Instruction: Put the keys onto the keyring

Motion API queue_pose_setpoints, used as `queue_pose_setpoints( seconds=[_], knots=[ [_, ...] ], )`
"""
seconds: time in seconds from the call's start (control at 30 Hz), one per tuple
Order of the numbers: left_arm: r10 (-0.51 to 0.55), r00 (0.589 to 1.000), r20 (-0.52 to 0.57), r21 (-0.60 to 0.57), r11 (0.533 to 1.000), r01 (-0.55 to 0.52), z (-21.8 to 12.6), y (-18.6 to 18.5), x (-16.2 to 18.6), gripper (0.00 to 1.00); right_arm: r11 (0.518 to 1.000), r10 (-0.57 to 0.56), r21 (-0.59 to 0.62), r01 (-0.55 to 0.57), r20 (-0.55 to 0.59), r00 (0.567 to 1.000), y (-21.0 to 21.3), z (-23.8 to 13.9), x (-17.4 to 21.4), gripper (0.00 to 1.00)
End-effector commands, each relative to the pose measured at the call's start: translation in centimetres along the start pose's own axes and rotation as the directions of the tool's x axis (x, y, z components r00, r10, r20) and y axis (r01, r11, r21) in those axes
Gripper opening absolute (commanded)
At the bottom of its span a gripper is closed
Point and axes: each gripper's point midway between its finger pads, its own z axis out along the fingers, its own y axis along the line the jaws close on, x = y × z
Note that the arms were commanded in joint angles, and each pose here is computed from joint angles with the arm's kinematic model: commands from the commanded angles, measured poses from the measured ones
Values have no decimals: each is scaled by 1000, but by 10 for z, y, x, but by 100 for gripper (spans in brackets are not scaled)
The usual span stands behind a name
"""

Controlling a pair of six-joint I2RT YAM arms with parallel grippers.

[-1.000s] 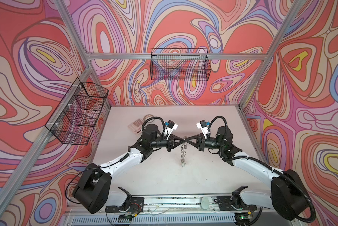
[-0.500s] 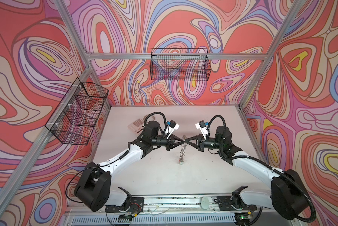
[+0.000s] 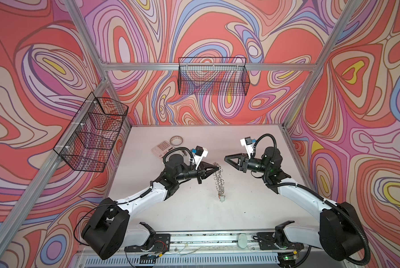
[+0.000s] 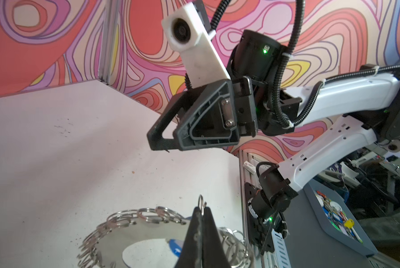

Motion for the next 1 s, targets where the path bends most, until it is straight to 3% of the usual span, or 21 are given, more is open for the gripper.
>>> queue_pose_setpoints(
  seconds=[0.0,0.23,0.97],
  knots=[
    [78,973,216,19,996,-84,-6,-13,-48,0,998,-16,-65,17,2,1000,18,-1,2,34],
    [43,964,263,46,997,-57,-3,-12,-48,0,995,-26,-94,23,-34,999,25,8,11,38],
    [29,970,240,58,997,-44,0,-13,-38,0,989,-31,-145,22,-56,998,38,28,16,29]
  ],
)
